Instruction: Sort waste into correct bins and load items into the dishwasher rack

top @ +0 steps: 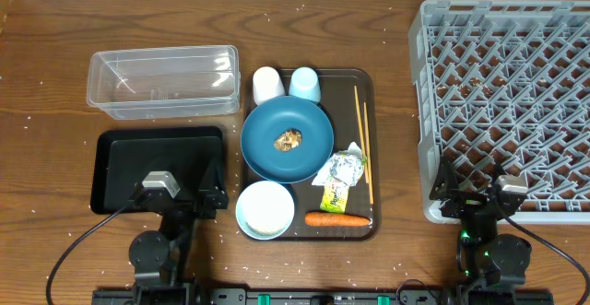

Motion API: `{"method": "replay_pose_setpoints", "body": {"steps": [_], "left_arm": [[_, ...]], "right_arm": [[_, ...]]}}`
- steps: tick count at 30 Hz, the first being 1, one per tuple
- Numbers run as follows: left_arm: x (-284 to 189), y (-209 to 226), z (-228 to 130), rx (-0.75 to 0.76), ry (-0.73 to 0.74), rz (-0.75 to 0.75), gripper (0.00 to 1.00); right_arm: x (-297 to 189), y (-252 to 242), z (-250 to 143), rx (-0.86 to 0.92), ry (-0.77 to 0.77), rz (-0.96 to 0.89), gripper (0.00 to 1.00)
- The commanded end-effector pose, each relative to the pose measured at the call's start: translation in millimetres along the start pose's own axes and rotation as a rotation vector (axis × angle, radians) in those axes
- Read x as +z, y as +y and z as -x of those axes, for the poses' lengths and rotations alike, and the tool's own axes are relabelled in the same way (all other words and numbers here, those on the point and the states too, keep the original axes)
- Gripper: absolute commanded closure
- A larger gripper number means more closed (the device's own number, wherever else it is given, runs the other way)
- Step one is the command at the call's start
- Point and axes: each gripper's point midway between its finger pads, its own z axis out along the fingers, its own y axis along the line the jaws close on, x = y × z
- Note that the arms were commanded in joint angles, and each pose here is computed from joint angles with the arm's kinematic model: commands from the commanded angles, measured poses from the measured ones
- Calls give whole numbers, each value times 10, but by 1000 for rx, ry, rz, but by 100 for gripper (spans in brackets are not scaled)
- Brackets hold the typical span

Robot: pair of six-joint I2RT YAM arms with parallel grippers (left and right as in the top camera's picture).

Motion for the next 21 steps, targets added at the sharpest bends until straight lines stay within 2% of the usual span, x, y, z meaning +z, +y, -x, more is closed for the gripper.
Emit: {"method": "replay_pose_setpoints", "body": {"steps": [1,4,7,10,11,16,21], "left_arm": [[-54,-373,-291,-235,162,-217,2],[-139,-595,-380,-329,250,-336,2],[-158,-634,-394,-364,270,-355,2],[-197,-721,-388,-543,324,-380,2],[-215,-774,-348,-561,325,-409,2],[-418,-1155,87,-455,243,-621,2],[-587,-1380,546,-368,185,-654,2]], "right_arm": [[-1,-49,1,-4,-2,-21,1],[-1,-49,1,-4,-2,-21,1],[-1,-50,1,-4,-2,-21,1],[-1,-49,1,-5,-2,-21,1],[-1,-49,1,-4,-2,-21,1],[-1,-49,1,-4,-2,-21,1],[-1,-49,1,-4,-2,-21,1]]}}
